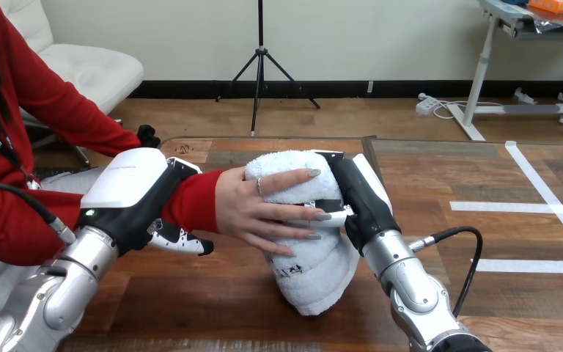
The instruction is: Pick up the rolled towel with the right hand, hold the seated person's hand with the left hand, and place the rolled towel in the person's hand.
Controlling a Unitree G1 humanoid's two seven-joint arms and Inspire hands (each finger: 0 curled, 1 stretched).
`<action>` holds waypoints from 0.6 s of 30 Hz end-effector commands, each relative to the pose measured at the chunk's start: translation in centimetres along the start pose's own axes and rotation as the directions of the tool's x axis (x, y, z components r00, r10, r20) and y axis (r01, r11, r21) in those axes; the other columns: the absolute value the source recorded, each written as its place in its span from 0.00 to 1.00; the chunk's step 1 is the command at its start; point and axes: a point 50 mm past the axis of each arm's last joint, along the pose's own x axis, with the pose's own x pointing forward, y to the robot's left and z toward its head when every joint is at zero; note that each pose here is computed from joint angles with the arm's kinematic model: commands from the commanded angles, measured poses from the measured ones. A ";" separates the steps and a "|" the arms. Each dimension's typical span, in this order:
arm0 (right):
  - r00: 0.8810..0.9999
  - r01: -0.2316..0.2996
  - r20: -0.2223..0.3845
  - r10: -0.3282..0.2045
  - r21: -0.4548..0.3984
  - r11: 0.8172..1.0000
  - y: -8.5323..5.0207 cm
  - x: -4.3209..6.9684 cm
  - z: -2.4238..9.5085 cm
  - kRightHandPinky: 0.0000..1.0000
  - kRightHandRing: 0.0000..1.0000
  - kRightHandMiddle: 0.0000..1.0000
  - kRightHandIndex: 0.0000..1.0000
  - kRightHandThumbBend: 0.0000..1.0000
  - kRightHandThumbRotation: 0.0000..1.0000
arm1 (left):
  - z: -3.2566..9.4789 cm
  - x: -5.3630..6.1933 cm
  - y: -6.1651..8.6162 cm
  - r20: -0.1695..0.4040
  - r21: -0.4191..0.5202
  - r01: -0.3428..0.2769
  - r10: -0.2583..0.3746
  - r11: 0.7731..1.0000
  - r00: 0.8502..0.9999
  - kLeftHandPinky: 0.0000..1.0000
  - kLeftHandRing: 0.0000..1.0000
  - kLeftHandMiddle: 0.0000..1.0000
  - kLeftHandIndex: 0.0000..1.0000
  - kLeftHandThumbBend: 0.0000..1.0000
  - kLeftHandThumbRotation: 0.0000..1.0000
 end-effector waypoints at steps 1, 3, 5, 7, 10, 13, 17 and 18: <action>0.969 -0.022 0.248 0.017 0.019 1.000 0.7 4.3 6.7 0.05 0.09 0.13 0.10 0.56 0.00 | 3.2 2.8 2.9 0.173 -0.012 -0.124 0.124 0.992 0.977 0.28 0.34 0.40 0.40 0.84 0.00; 0.969 -0.022 0.245 0.017 0.016 1.000 0.7 4.3 6.7 0.05 0.09 0.13 0.11 0.56 0.00 | 3.2 2.8 2.9 0.176 -0.010 -0.129 0.129 0.992 0.976 0.29 0.34 0.40 0.40 0.84 0.00; 0.970 -0.023 0.242 0.019 0.012 1.000 0.7 4.3 6.7 0.05 0.09 0.13 0.11 0.56 0.00 | 3.2 2.8 2.9 0.178 -0.011 -0.132 0.132 0.991 0.975 0.29 0.34 0.40 0.41 0.84 0.00; 0.971 -0.024 0.239 0.021 0.010 1.000 0.7 4.3 6.7 0.05 0.10 0.13 0.11 0.56 0.00 | 3.2 2.8 2.9 0.179 -0.012 -0.132 0.132 0.991 0.975 0.29 0.34 0.40 0.40 0.84 0.00; 0.971 -0.029 0.240 0.024 0.017 0.999 0.8 4.3 6.7 0.05 0.10 0.13 0.11 0.57 0.00 | 3.2 2.9 2.9 0.182 -0.002 -0.137 0.135 0.991 0.974 0.29 0.34 0.40 0.41 0.84 0.00; 0.971 -0.034 0.239 0.029 0.014 0.999 0.8 4.3 6.7 0.05 0.10 0.14 0.11 0.57 0.00 | 3.3 2.9 2.9 0.182 -0.007 -0.134 0.133 0.991 0.974 0.29 0.34 0.40 0.41 0.84 0.00; 0.970 -0.043 0.239 0.038 0.014 0.999 0.8 4.3 6.7 0.06 0.10 0.14 0.12 0.58 0.00 | 3.3 2.9 2.9 0.187 -0.019 -0.137 0.138 0.990 0.973 0.29 0.34 0.39 0.41 0.83 0.00; 0.969 -0.044 0.242 0.041 0.008 0.999 0.9 4.3 6.7 0.06 0.10 0.14 0.12 0.58 0.00 | 3.3 2.9 2.9 0.187 -0.015 -0.138 0.138 0.990 0.973 0.29 0.34 0.39 0.41 0.83 0.00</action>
